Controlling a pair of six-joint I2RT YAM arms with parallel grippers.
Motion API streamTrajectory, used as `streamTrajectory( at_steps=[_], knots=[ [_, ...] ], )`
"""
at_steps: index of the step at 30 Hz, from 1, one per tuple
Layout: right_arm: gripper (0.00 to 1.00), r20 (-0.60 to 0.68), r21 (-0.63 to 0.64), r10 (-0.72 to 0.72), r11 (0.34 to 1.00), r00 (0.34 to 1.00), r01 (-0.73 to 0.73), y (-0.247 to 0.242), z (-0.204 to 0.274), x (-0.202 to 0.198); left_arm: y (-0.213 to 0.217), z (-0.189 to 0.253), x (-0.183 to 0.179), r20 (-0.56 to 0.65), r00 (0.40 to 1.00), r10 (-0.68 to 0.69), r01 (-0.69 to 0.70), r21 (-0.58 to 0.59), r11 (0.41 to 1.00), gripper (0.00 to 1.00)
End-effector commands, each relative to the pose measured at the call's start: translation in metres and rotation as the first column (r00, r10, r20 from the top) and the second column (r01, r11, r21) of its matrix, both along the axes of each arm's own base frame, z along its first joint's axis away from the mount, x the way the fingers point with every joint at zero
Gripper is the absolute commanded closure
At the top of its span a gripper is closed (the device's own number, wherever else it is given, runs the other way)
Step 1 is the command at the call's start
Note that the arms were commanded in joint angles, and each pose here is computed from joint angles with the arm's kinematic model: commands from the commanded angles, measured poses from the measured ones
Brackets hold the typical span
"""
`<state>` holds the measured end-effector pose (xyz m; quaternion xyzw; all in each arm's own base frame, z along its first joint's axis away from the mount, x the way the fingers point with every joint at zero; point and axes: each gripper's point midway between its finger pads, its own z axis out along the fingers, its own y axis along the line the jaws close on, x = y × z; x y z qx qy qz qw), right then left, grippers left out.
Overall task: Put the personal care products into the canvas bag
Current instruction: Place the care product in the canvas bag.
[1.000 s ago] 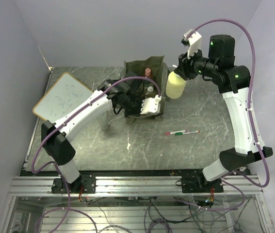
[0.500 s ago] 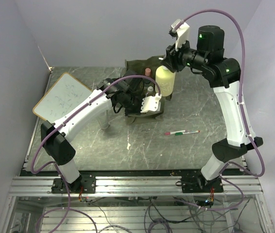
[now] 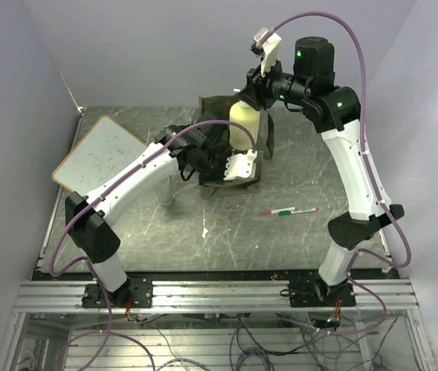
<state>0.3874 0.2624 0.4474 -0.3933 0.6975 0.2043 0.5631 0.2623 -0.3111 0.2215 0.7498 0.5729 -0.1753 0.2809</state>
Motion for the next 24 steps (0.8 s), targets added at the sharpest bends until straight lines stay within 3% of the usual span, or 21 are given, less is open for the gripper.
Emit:
streamTrajectory(
  at_steps=[1,24],
  knots=[
    [1.0,0.144,0.098,0.047,0.993,0.988,-0.062,0.014,0.04,0.003,0.0,0.018,-0.028,-0.054,0.997,-0.047,0.044,-0.063,0.997,0.93],
    [1.0,0.109,0.088,0.145,0.984,0.983,-0.155,0.058,-0.006,0.016,0.0,0.022,-0.03,-0.056,0.997,-0.047,0.042,-0.073,0.996,0.93]
  ],
)
